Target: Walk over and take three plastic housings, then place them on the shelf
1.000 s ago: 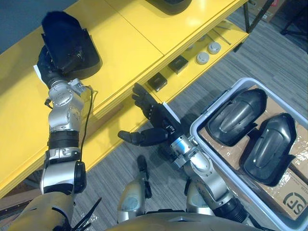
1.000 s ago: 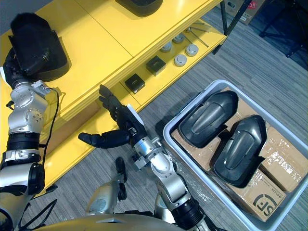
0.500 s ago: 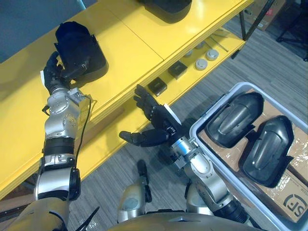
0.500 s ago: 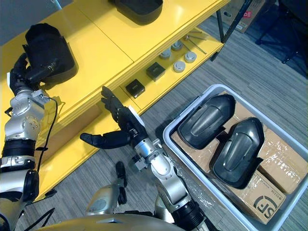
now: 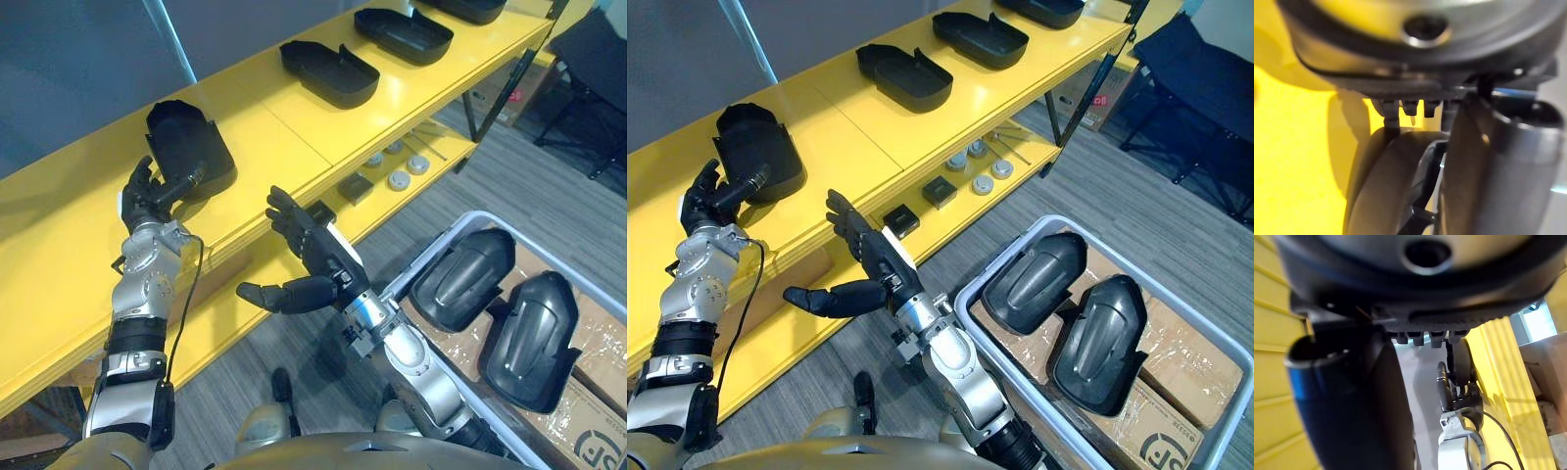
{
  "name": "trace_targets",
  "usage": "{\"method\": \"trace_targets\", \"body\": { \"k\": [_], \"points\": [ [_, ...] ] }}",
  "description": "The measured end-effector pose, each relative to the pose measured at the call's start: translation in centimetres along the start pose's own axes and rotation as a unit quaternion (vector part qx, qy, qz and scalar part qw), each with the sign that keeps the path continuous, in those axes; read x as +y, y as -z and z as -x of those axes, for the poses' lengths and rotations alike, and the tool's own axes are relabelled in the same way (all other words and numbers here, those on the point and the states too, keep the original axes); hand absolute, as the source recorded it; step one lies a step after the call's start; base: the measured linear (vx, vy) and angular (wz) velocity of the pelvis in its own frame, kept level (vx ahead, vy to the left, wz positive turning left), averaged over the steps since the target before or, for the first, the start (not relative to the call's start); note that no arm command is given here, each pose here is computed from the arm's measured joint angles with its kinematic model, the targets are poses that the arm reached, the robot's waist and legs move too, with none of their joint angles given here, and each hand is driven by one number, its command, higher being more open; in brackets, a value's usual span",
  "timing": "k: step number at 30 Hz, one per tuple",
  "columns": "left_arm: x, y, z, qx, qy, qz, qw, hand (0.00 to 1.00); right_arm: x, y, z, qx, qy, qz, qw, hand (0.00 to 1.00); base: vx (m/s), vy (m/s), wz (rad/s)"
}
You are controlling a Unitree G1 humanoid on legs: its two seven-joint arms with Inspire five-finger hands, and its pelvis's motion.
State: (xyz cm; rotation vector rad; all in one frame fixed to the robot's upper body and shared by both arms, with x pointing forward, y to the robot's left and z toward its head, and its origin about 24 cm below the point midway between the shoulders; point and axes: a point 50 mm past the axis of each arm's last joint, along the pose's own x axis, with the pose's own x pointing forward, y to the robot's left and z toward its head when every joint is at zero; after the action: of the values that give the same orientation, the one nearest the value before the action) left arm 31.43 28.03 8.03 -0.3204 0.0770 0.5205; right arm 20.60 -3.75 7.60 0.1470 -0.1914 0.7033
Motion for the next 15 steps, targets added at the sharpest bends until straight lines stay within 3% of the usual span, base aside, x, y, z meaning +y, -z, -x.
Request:
{"method": "trace_targets", "body": {
  "k": [15],
  "points": [
    [0.7, 2.6, 1.9, 0.018, 0.020, 0.009, 1.000, 1.00, -2.5, -0.8, -0.6, -0.034, 0.054, 0.072, 0.995, 1.00, 0.00, -0.001, 0.02]
  ]
}}
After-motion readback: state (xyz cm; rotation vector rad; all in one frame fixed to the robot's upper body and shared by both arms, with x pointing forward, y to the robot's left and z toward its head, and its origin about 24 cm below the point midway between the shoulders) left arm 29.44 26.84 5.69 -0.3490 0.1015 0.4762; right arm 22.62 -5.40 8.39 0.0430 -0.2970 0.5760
